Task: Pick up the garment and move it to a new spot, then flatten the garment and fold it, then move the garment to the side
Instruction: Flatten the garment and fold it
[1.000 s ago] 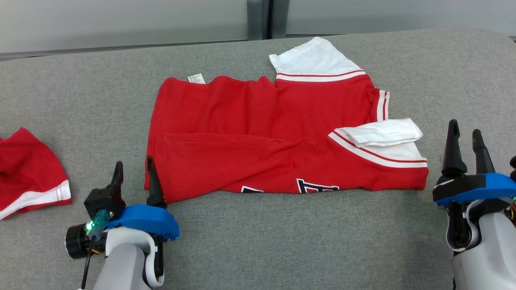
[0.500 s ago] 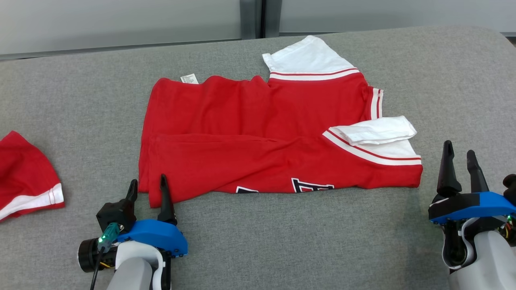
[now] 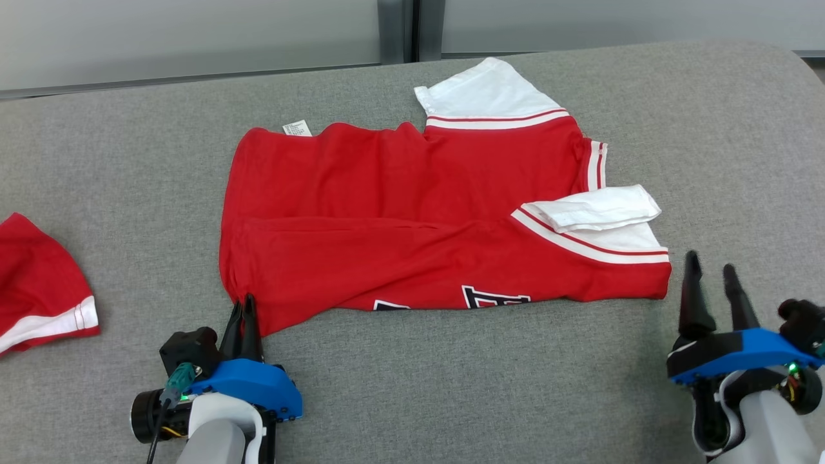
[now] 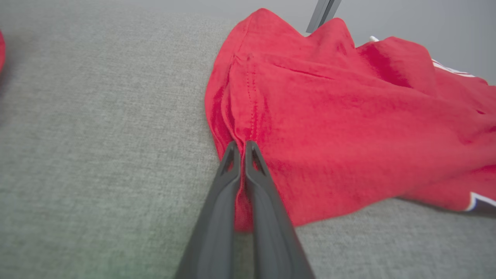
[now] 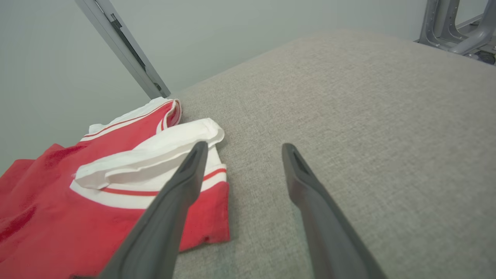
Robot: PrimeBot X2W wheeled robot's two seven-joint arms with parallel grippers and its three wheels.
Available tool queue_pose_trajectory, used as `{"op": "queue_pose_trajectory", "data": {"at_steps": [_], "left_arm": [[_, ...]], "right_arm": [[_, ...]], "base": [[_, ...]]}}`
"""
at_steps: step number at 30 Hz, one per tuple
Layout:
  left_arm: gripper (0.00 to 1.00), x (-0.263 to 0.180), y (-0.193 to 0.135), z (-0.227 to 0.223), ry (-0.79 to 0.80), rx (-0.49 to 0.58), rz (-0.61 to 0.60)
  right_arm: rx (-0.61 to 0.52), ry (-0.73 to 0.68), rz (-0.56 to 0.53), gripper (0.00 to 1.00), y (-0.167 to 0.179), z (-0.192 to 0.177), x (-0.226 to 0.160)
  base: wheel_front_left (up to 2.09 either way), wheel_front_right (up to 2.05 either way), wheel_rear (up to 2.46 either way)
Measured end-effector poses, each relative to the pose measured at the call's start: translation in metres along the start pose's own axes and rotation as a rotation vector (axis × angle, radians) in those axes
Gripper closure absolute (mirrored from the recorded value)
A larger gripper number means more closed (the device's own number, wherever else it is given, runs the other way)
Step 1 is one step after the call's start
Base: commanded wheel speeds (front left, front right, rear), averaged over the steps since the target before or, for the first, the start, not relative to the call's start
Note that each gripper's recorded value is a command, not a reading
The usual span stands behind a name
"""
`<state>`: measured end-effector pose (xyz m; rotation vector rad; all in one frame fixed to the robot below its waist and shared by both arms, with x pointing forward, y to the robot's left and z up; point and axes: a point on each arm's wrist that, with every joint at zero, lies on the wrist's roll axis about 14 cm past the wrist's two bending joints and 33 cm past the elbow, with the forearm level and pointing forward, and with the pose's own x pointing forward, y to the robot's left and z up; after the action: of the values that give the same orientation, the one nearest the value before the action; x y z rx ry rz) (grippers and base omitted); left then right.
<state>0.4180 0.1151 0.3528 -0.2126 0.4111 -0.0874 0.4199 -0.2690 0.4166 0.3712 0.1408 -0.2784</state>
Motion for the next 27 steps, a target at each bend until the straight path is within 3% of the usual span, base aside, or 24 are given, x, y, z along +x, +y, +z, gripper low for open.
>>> {"op": "queue_pose_trajectory", "data": {"at_steps": [11, 16, 17, 18, 19, 27], "left_arm": [[1.0, 0.002, 0.005, 0.001, -0.005, -0.008, 0.018], [1.0, 0.005, 0.005, 0.0, -0.003, -0.017, 0.016], [1.0, 0.006, 0.006, 0.003, -0.008, -0.018, 0.016], [1.0, 0.006, 0.006, 0.003, -0.01, -0.02, 0.017], [1.0, 0.006, 0.007, 0.004, -0.013, -0.021, 0.02], [1.0, -0.001, 0.02, 0.026, -0.077, -0.055, 0.062]], "right_arm": [[-0.049, 0.165, 0.057, 0.0, 0.013, -0.053, -0.018], [-0.07, 0.188, 0.076, 0.0, 0.019, -0.059, -0.01], [-0.084, 0.198, 0.093, 0.53, 0.024, -0.062, -0.008], [-0.089, 0.202, 0.101, 0.87, 0.026, -0.063, -0.007], [-0.096, 0.206, 0.112, 1.0, 0.029, -0.064, -0.006], [-0.116, 0.177, 0.118, 1.0, 0.024, -0.051, -0.007]], "base": [[0.0, 0.0, 0.0], [0.0, 0.0, 0.0], [0.0, 0.0, 0.0], [0.0, 0.0, 0.0], [0.0, 0.0, 0.0], [0.0, 0.0, 0.0]]}}
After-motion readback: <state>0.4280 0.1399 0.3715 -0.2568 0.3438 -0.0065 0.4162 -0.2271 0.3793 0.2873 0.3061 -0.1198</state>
